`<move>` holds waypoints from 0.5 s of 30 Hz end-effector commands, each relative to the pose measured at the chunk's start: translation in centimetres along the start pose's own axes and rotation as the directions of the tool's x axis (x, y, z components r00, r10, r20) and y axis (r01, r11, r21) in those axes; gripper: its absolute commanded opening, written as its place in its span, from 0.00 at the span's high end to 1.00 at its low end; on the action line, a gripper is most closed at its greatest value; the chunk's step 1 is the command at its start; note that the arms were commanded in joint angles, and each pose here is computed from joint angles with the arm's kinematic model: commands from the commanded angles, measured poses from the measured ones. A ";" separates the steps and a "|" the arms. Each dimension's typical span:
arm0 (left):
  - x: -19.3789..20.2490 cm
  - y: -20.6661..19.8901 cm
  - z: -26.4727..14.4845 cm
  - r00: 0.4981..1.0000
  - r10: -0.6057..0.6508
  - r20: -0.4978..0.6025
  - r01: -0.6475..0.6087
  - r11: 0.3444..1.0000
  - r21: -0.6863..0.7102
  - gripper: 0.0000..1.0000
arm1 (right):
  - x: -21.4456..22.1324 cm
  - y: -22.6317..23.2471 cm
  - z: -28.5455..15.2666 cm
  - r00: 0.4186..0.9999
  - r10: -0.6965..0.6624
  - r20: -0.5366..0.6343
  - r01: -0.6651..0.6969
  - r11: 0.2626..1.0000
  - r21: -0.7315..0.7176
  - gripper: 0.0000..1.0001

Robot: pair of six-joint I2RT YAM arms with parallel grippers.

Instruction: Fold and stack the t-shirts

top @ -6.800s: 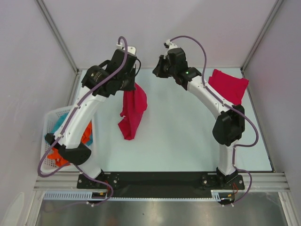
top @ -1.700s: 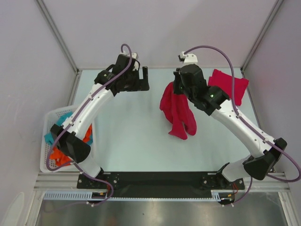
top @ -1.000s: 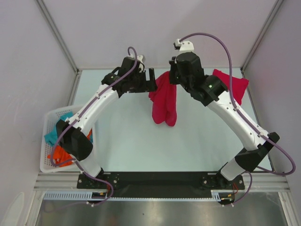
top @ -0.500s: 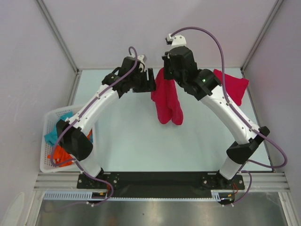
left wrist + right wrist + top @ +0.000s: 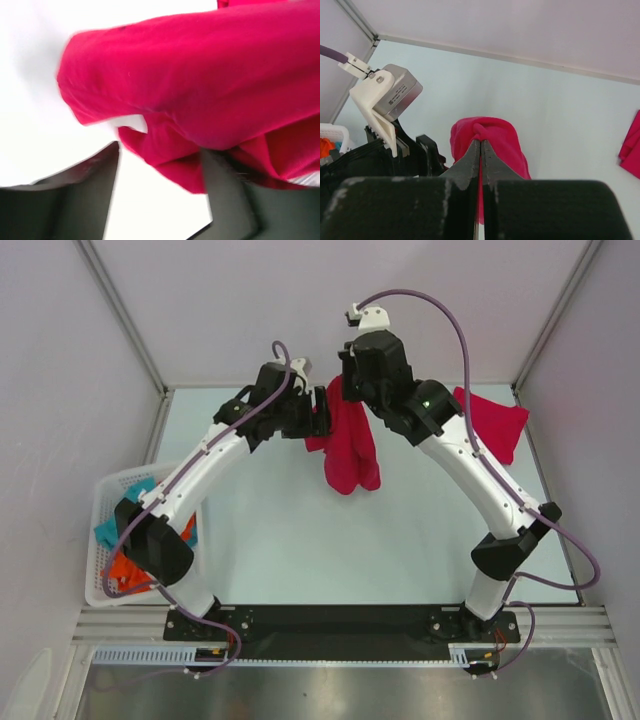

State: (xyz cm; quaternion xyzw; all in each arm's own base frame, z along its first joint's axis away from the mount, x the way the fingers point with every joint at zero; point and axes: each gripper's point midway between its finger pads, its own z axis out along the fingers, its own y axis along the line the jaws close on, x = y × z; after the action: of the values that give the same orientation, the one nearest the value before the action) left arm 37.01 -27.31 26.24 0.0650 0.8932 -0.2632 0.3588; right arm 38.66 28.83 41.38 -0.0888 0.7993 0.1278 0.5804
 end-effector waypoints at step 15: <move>-0.1 -1.8 -0.7 0.999 0.011 0.047 -0.014 0.997 0.081 0.19 | -5.2 1.0 -1.8 0.993 0.007 0.120 -0.004 1.000 -0.025 1.00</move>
State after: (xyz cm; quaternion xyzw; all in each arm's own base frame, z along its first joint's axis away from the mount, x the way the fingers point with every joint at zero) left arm 36.65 -27.29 25.52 0.0640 0.8939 -0.2640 0.3565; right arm 38.59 29.46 43.62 -0.0937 0.7881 0.1337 0.5935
